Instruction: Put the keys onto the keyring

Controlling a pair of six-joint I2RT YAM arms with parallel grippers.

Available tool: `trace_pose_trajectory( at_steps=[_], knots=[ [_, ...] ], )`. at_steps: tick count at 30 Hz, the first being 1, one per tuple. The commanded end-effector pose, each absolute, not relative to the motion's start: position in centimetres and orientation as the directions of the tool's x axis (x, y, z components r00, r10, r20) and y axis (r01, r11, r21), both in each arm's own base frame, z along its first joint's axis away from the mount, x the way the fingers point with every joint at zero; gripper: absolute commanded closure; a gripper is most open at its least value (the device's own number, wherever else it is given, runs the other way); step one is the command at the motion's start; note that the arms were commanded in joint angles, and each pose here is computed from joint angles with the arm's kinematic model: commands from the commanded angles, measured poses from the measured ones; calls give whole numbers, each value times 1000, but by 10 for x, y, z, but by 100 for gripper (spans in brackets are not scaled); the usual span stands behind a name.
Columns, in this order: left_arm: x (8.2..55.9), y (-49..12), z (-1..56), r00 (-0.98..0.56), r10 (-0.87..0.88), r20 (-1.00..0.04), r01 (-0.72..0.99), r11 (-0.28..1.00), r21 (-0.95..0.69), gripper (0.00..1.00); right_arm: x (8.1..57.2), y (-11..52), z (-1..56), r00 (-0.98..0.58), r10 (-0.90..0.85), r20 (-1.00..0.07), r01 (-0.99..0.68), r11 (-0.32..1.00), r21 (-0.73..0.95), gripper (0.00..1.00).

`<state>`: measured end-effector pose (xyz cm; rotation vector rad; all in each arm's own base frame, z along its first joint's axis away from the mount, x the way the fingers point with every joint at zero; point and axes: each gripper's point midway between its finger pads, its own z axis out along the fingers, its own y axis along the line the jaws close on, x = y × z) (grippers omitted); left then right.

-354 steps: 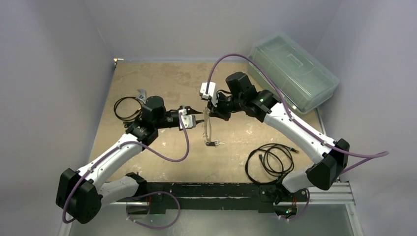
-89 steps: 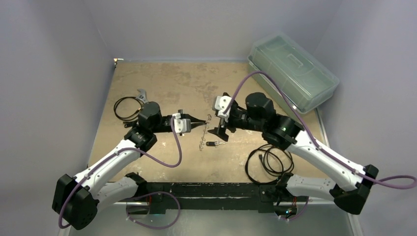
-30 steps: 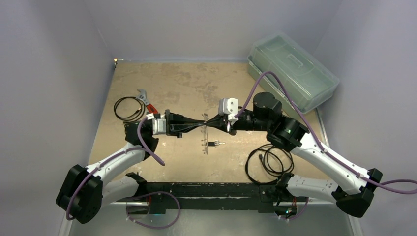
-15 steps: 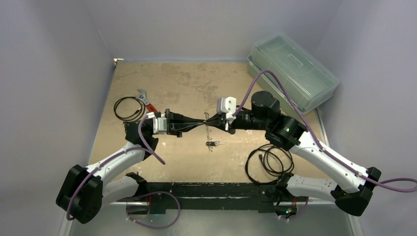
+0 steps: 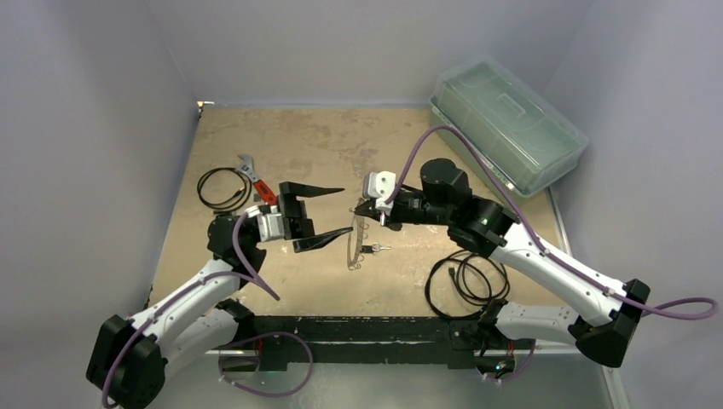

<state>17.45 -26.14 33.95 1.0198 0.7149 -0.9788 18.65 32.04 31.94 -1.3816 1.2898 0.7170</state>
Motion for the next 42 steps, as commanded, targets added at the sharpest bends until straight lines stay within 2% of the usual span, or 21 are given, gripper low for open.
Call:
trace_pose_trajectory(
  at_steps=[1, 5, 8, 11, 17, 21, 24, 28, 33, 37, 42],
  knots=[
    [188, -251, 346, 501, -231, -834, 849, 316, 423, 26, 208, 318, 319, 309, -343, -887, -898, 203, -391, 100],
    [197, -238, 344, 521, -153, -840, 809, 402, 428, 26, 214, 309, 319, 328, -345, -879, -867, 260, -425, 100],
    [207, -230, 340, 476, -120, -871, 800, 470, 372, 24, 223, 302, 322, 330, -359, -873, -838, 315, -446, 100],
    [223, -224, 332, 380, -82, -921, 800, 530, 282, 20, 231, 297, 331, 324, -341, -882, -808, 385, -446, 100],
    [249, -230, 307, 173, 1, -985, 819, 555, 145, 23, 255, 275, 352, 314, -310, -897, -688, 577, -440, 100],
    [261, -235, 284, -1, 11, -1000, 817, 577, 6, 27, 285, 245, 368, 265, -287, -920, -502, 774, -386, 100],
    [274, -234, 262, -135, 13, -991, 772, 629, -97, 33, 300, 218, 375, 228, -275, -934, -361, 867, -343, 100],
    [285, -232, 236, -258, 21, -966, 709, 683, -174, 36, 315, 193, 378, 187, -230, -955, -286, 917, -277, 100],
    [299, -243, 213, -374, 17, -927, 645, 723, -247, 47, 324, 172, 383, 162, -164, -973, -245, 949, -200, 100],
    [302, -260, 187, -429, 86, -899, 594, 777, -209, 50, 325, 162, 384, 148, -148, -978, -216, 960, -178, 100],
    [283, -286, 154, -518, 207, -830, 579, 800, -162, 54, 324, 157, 380, 121, -139, -983, -199, 967, -161, 100]
  ],
)
